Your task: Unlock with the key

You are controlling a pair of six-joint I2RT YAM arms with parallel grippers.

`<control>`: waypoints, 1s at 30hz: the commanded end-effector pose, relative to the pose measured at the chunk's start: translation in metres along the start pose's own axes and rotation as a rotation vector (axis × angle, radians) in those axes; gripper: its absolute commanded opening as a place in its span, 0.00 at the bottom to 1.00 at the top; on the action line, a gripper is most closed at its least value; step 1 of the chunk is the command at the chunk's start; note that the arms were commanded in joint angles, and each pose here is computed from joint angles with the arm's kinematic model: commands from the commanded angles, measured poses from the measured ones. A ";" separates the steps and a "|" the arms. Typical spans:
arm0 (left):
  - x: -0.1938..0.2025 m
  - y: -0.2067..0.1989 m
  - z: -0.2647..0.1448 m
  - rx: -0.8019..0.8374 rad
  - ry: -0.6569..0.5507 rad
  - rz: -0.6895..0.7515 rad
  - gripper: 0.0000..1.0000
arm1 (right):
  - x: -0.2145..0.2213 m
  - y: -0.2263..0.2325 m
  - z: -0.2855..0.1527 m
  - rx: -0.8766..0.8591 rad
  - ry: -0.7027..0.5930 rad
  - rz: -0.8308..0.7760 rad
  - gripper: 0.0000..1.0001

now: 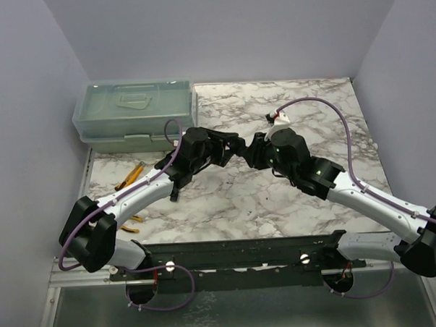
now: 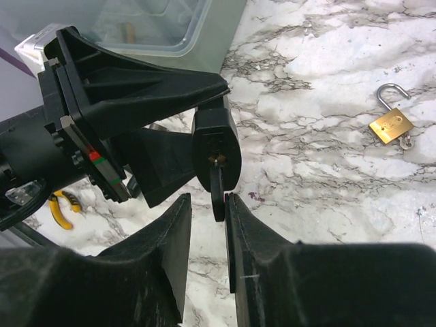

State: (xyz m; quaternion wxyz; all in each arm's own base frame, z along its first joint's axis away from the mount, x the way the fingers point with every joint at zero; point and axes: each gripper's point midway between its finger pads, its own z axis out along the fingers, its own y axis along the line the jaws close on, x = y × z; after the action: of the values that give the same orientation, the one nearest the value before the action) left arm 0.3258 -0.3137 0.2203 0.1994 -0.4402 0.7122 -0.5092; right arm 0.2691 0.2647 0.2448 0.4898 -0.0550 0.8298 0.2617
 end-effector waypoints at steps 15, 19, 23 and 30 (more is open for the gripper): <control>0.018 -0.043 -0.022 0.138 0.073 0.026 0.00 | -0.019 0.003 0.012 0.027 -0.072 -0.035 0.00; 0.019 -0.045 -0.023 0.145 0.076 0.036 0.00 | -0.018 0.006 0.019 0.019 -0.068 -0.042 0.00; 0.021 -0.048 -0.024 0.150 0.081 0.039 0.00 | -0.016 0.007 0.027 0.020 -0.063 -0.054 0.00; 0.027 -0.053 -0.027 0.162 0.112 0.052 0.00 | -0.012 0.005 0.034 0.026 -0.067 -0.062 0.00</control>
State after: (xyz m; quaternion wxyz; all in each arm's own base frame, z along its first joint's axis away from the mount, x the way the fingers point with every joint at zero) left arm 0.3304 -0.3036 0.2166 0.2212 -0.4370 0.7186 -0.4937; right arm 0.2892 0.2744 0.2321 0.5025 -0.0714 0.8303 0.2301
